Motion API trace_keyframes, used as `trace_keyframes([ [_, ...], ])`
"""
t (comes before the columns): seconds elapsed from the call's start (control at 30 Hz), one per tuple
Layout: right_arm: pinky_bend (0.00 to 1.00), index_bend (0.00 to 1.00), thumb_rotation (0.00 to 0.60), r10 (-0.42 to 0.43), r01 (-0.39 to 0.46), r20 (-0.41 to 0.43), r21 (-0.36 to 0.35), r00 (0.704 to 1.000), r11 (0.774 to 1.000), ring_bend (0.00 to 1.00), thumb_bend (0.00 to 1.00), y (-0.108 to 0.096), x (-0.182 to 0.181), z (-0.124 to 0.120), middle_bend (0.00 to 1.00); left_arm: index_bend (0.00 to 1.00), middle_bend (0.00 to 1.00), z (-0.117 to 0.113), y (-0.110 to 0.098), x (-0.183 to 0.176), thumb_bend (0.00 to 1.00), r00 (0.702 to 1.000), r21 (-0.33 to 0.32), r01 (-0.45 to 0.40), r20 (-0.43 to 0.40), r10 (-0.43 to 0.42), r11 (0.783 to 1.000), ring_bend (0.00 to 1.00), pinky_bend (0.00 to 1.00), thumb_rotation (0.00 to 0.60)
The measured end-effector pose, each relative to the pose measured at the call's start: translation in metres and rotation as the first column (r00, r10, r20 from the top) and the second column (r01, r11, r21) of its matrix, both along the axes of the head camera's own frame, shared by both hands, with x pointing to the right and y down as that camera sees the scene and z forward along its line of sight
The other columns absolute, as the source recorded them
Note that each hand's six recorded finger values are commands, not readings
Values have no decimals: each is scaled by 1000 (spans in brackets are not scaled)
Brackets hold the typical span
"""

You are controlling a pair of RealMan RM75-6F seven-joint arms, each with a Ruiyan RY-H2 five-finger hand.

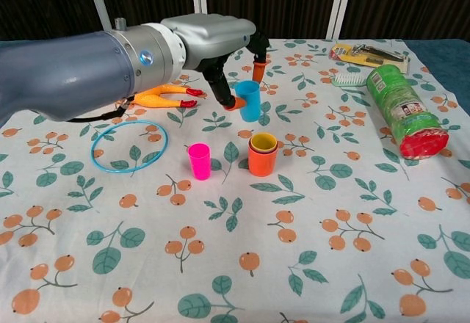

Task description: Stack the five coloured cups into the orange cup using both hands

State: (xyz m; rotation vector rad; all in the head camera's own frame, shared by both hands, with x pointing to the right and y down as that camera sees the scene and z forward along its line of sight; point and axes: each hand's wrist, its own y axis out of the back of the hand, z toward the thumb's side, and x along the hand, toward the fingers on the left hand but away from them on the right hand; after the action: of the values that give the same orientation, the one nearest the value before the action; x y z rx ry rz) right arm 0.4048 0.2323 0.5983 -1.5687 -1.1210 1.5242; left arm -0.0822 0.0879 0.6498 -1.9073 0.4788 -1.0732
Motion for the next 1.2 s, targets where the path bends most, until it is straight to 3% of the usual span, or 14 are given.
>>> trace_keyframes([
  [0.17,77,122,600,5,-5,-2,1,1000,1000,0,336,0,1,0,0,498,83,-10,6,6,321,999,7,-34,-37,34,999,0,0,600],
  [0.5,77,122,600,8,-8,0,-1,1000,1000,0,336,0,1,1,0,498,84,-5,23,17,321,996,-23,-80,-53,78,997,0,0,600],
  [1.03,77,125,600,19,-19,4,-6,1000,1000,0,336,0,3,2,0,496,83,9,27,17,321,996,-19,-91,-10,91,996,0,0,600],
  [1.2,77,126,600,21,-21,4,-7,1000,1000,0,336,0,3,2,0,413,82,15,28,17,289,995,-20,-96,6,96,995,0,0,600],
])
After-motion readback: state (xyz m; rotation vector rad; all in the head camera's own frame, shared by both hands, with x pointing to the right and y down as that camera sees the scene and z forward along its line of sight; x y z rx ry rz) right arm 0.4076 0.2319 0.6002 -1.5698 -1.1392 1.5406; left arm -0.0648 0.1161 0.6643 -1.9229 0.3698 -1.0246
